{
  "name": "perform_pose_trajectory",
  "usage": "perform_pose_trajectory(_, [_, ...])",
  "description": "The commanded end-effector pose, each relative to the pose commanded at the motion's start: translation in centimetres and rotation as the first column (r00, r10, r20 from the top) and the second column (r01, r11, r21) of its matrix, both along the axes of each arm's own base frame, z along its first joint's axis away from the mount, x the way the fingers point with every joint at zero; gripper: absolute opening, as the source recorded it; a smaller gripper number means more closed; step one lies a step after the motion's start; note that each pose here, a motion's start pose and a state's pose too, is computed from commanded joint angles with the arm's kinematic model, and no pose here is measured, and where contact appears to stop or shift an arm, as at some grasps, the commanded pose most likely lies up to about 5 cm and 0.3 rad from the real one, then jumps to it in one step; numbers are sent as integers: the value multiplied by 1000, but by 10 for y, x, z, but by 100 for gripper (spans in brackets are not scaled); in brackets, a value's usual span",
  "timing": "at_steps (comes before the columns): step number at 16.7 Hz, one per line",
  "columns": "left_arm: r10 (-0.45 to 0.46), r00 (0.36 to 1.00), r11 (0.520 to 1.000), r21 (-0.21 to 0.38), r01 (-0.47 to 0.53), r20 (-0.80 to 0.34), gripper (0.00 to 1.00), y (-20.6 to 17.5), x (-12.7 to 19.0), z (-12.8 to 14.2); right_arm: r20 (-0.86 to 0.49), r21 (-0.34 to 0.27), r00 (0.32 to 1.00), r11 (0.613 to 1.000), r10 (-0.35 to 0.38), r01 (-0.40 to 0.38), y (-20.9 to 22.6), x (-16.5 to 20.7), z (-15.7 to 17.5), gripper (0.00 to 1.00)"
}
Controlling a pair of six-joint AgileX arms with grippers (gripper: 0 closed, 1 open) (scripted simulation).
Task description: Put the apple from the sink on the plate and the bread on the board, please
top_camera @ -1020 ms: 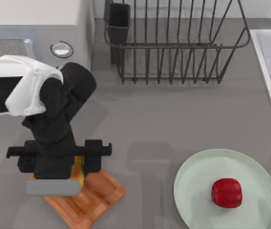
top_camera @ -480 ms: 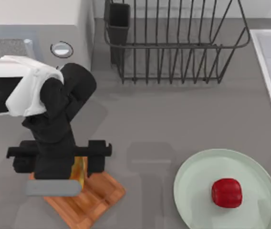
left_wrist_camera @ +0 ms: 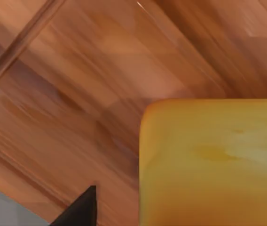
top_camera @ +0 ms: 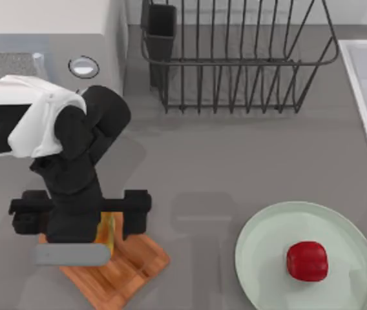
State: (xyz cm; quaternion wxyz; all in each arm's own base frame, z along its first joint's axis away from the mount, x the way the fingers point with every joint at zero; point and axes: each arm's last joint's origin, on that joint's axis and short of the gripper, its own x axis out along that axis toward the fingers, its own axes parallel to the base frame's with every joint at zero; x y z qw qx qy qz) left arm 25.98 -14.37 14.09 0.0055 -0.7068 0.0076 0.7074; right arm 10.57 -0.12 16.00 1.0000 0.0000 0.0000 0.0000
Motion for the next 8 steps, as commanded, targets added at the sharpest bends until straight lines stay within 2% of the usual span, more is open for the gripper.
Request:
perform_pose_trajectory(4, [-42,998,999,-24,43,46,100,2,2,8,0,0,1000,1000,0,0,0,0,0,100])
perform_pose_trajectory(6, [-103,986,993,-51,110,132,100,9,5,22,0,0,1000,1000,0,0,0,0,0,100])
perform_pose_trajectory(8, [-189,947,976,-60,211,258,100,19,6,42,0,0,1000,1000,0,0,0,0,0,100])
